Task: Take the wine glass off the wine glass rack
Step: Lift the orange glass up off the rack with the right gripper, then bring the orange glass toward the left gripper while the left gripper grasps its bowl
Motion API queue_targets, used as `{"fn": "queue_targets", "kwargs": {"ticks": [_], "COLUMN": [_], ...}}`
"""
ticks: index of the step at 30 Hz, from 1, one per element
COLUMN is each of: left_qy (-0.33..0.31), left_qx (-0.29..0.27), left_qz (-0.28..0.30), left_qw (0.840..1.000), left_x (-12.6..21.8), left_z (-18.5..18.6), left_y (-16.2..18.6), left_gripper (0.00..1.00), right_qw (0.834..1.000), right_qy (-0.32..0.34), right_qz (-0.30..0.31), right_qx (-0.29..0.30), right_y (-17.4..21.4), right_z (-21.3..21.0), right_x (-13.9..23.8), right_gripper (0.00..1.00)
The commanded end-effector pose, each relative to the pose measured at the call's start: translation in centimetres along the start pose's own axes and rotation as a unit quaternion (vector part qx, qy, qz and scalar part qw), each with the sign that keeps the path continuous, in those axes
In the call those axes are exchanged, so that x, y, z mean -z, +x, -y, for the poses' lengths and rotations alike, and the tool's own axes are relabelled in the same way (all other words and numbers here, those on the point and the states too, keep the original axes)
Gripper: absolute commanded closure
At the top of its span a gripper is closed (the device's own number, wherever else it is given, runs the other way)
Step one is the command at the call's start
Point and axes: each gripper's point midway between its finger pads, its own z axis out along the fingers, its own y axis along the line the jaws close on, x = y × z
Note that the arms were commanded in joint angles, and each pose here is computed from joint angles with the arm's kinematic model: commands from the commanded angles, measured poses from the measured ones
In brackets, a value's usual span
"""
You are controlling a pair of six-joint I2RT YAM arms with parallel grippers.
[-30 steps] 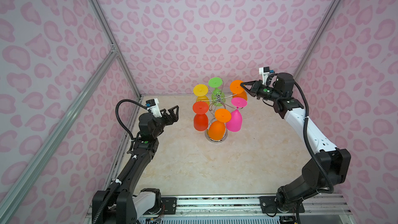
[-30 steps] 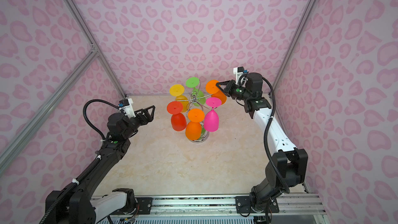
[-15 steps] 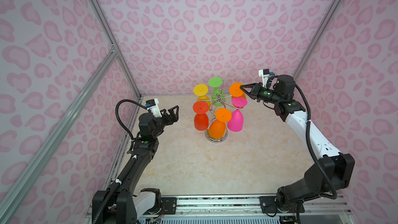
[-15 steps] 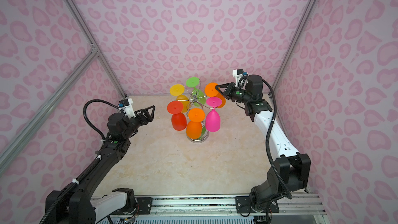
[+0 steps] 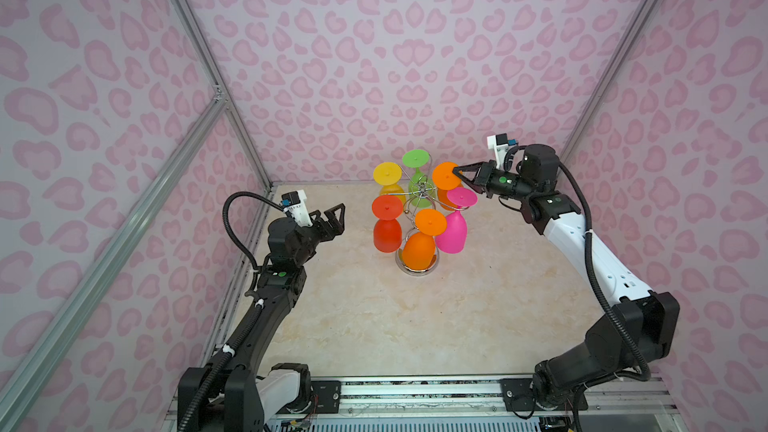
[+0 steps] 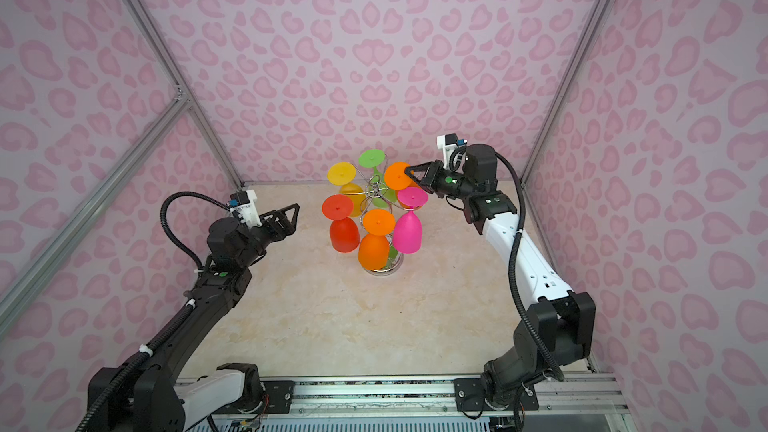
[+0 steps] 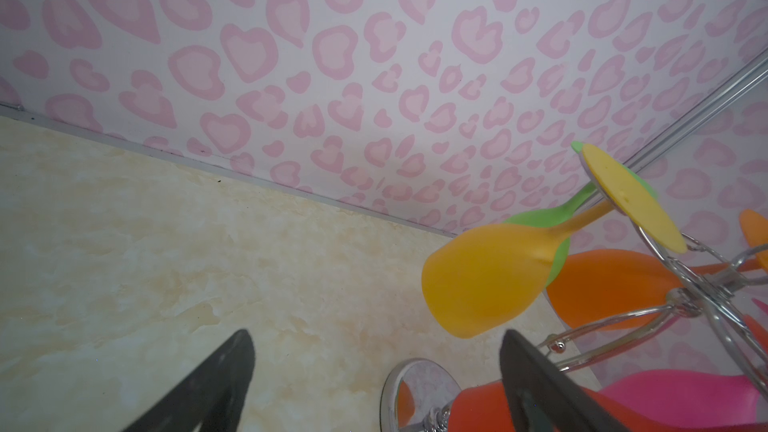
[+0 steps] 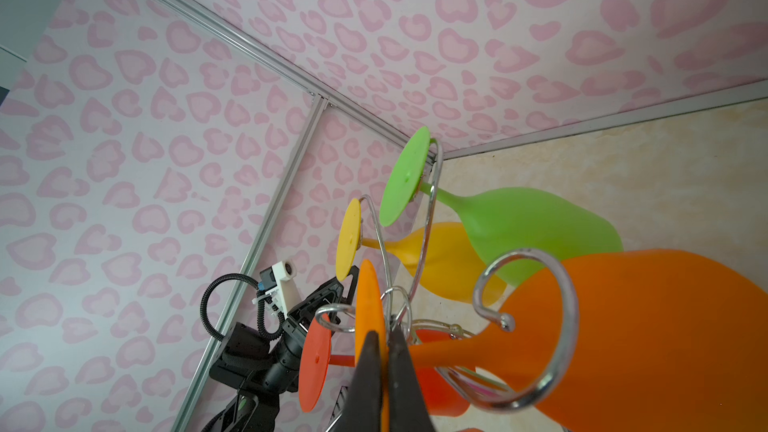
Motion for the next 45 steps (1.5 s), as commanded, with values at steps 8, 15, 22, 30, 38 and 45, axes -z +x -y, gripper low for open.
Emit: {"fn": "queue_targets", "kwargs": {"ticks": [8, 15, 22, 30, 38, 45], "left_qy": [0.011, 0.007, 0.012, 0.065, 0.227, 0.365], "left_qx": [-0.005, -0.008, -0.009, -0.031, -0.061, -0.040], "left_qz": [0.009, 0.007, 0.010, 0.075, 0.107, 0.116], "left_qw": [1.000, 1.000, 1.000, 0.995, 0.966, 0.923], "left_x": [0.3, 0.5, 0.8, 4.0, 7.8, 8.6], "left_z": [0.5, 0.4, 0.8, 4.9, 13.5, 18.2], "left_y": [-0.4, -0.1, -0.4, -4.9, -9.9, -12.1], "left_gripper": [0.06, 0.06, 0.06, 0.06, 0.06, 0.07], "right_qw": [1.000, 0.999, 0.994, 0.974, 0.939, 0.892], "right_qy": [-0.019, -0.019, -0.054, -0.144, -0.255, -0.408], "right_qz": [0.018, 0.049, 0.091, 0.164, 0.199, 0.159], "right_qx": [0.006, 0.003, 0.010, 0.058, 0.117, 0.113], "right_y": [-3.4, -6.3, -9.2, -10.9, -9.7, -5.9], "right_z": [-0.2, 0.8, -0.5, -6.6, -16.1, -22.5], "right_x": [-1.8, -1.0, 1.3, 7.7, 13.1, 14.6], "right_gripper": [1.00, 1.00, 1.00, 1.00, 1.00, 1.00]}}
